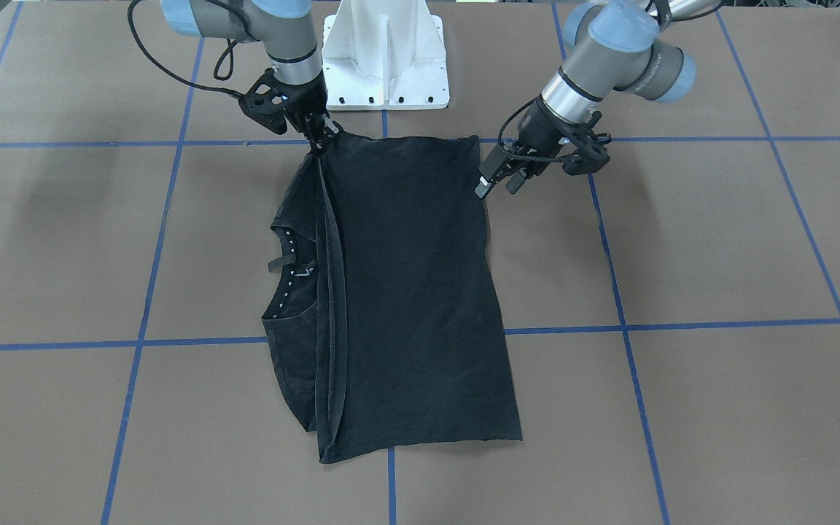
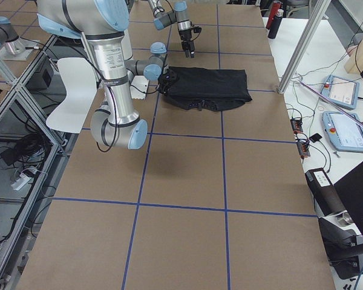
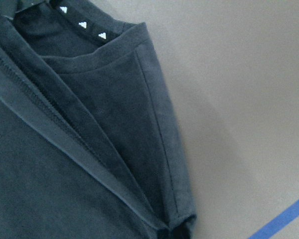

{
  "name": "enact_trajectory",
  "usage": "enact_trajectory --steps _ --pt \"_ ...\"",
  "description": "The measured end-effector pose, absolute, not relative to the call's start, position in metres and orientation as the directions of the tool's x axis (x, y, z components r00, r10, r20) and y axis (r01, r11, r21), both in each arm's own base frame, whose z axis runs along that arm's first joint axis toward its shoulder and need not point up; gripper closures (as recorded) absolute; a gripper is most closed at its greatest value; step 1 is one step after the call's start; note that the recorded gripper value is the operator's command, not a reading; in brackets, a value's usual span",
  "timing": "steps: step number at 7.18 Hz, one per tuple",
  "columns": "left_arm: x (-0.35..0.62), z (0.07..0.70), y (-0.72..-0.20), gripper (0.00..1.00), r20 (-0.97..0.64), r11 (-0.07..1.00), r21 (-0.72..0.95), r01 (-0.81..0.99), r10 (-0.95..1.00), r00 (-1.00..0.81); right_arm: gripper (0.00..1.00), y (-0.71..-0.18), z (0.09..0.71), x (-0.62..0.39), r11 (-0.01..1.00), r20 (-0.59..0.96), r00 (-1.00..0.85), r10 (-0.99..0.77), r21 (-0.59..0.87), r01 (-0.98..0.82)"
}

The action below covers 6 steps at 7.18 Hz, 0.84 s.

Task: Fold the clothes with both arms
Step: 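Move the left gripper to the shirt's near edge, closest to the robot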

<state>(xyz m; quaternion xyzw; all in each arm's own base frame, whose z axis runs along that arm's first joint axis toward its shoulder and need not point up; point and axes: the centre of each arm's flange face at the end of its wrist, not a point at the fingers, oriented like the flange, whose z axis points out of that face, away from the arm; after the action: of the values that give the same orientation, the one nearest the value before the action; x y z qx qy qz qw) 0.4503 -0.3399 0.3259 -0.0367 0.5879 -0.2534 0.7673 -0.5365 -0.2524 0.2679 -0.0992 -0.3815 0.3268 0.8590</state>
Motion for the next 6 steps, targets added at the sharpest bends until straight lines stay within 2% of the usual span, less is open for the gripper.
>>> enact_trajectory --steps 4,6 --pt "0.484 0.337 -0.271 0.29 -0.839 0.848 -0.436 0.303 -0.504 0.204 1.00 -0.251 0.268 -0.534 0.767 0.591 0.495 0.637 -0.421 -0.485" --pt "0.495 0.338 -0.250 0.30 -0.824 0.842 -0.463 0.278 -0.524 0.215 1.00 -0.251 0.269 -0.534 0.768 0.591 0.496 0.636 -0.420 -0.484"
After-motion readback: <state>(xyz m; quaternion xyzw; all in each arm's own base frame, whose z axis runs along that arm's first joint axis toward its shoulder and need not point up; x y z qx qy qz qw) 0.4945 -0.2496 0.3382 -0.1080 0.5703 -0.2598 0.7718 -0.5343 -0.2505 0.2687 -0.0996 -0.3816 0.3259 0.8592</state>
